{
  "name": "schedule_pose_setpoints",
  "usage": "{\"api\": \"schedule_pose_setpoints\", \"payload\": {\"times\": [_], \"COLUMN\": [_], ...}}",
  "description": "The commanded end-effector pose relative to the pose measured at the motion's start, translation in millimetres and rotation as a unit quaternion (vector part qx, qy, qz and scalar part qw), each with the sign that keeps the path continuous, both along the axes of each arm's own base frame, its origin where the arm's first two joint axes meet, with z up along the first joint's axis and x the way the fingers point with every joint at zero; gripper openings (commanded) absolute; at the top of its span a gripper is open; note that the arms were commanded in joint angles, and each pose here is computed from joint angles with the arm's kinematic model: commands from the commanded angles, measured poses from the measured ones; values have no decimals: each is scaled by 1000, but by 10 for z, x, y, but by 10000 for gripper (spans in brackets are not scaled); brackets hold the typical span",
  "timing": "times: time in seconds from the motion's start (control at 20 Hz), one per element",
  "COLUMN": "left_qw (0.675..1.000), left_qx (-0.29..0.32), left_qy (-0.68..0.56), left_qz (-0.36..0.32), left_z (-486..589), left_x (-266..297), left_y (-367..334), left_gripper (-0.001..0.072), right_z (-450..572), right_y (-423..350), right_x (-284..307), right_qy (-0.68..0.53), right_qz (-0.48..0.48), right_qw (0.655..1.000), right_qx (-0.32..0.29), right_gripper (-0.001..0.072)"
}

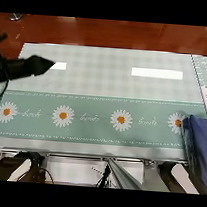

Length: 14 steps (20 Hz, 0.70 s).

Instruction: Fold the shirts.

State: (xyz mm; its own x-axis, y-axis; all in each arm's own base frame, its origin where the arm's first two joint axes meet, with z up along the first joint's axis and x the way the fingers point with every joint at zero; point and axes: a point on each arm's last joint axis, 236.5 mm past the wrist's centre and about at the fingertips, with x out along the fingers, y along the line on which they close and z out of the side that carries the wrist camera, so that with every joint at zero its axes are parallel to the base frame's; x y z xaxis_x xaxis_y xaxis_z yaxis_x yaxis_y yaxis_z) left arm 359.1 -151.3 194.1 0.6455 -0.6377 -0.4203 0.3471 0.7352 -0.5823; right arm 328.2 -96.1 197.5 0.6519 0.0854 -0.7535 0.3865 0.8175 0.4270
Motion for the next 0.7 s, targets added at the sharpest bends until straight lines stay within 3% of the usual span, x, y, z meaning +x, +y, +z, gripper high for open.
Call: {"api": "schedule_pose_setpoints", "payload": {"times": [0.0,0.15,0.25,0.45,0.65], "left_qw": [995,974,952,945,941], "left_qx": [47,208,277,287,290], "left_qy": [-35,72,131,157,174], "left_qz": [-77,-49,-15,8,6], "left_z": [291,-701,-1164,-1363,-1412], "left_x": [178,224,277,399,351], "left_y": [-495,-306,37,284,332], "left_gripper": [17,17,18,18,18], "right_z": [-88,-986,-1601,-1996,-1968], "right_y": [1002,1574,1646,1612,1527], "right_x": [589,553,433,475,504], "right_qy": [-53,21,89,151,145], "right_qz": [151,218,243,210,210], "right_qw": [983,965,951,960,958], "right_qx": [-87,-143,-166,-110,-128], "right_gripper": [21,21,21,21,21]}}
